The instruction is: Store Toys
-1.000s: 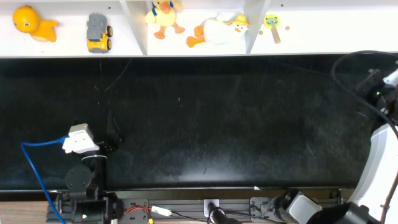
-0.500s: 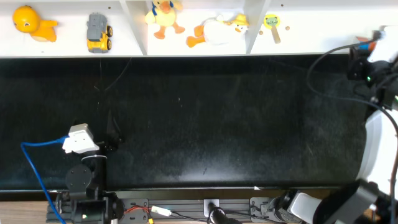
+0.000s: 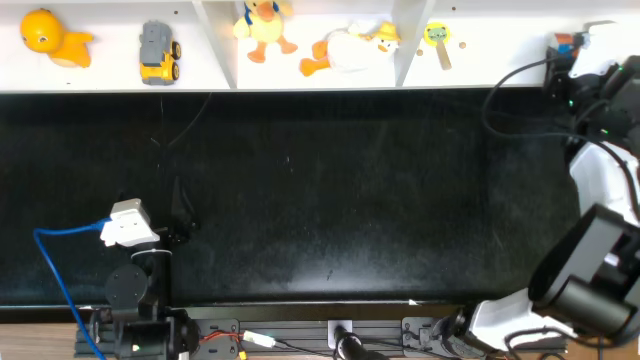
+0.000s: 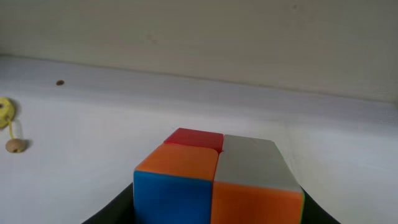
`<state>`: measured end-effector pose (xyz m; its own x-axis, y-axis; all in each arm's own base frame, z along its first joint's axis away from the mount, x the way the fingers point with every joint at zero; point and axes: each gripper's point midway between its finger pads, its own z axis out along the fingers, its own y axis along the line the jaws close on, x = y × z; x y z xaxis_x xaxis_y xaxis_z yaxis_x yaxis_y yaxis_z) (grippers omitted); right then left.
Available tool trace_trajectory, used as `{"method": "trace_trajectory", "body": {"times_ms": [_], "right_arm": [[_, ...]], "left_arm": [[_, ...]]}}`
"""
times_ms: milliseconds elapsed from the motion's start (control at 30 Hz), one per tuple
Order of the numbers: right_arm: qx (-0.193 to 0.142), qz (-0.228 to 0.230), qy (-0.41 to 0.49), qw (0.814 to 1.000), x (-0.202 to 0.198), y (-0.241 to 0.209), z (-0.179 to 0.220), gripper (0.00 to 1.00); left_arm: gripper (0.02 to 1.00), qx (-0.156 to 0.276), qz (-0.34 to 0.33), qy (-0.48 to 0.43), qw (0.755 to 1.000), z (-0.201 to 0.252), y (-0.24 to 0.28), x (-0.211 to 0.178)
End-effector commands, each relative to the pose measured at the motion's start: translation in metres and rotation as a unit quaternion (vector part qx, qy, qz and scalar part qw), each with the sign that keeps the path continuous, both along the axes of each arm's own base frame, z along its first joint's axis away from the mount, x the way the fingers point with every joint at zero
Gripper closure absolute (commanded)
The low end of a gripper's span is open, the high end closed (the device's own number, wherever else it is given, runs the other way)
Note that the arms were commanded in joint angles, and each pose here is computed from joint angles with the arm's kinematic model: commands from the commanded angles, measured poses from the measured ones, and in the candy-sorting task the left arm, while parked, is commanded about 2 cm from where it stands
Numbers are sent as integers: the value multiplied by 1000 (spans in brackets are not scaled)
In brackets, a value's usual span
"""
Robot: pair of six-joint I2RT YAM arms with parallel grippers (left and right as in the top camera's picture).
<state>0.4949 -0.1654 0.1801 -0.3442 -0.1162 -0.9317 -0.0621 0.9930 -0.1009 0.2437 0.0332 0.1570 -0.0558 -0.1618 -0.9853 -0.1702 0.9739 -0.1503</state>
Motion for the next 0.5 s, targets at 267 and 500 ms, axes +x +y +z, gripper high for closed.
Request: {"method": "trace_trajectory", "body": {"times_ms": [267,500], "right_arm": [[44,63,-80,994,36,41,12,954],[38,96,-80,991,43,55,-5,954]], "left_arm": [[20,-2,-10,-4,1000,0,-4,0],[20,-2,-10,-5,1000,1,-4,0]]}}
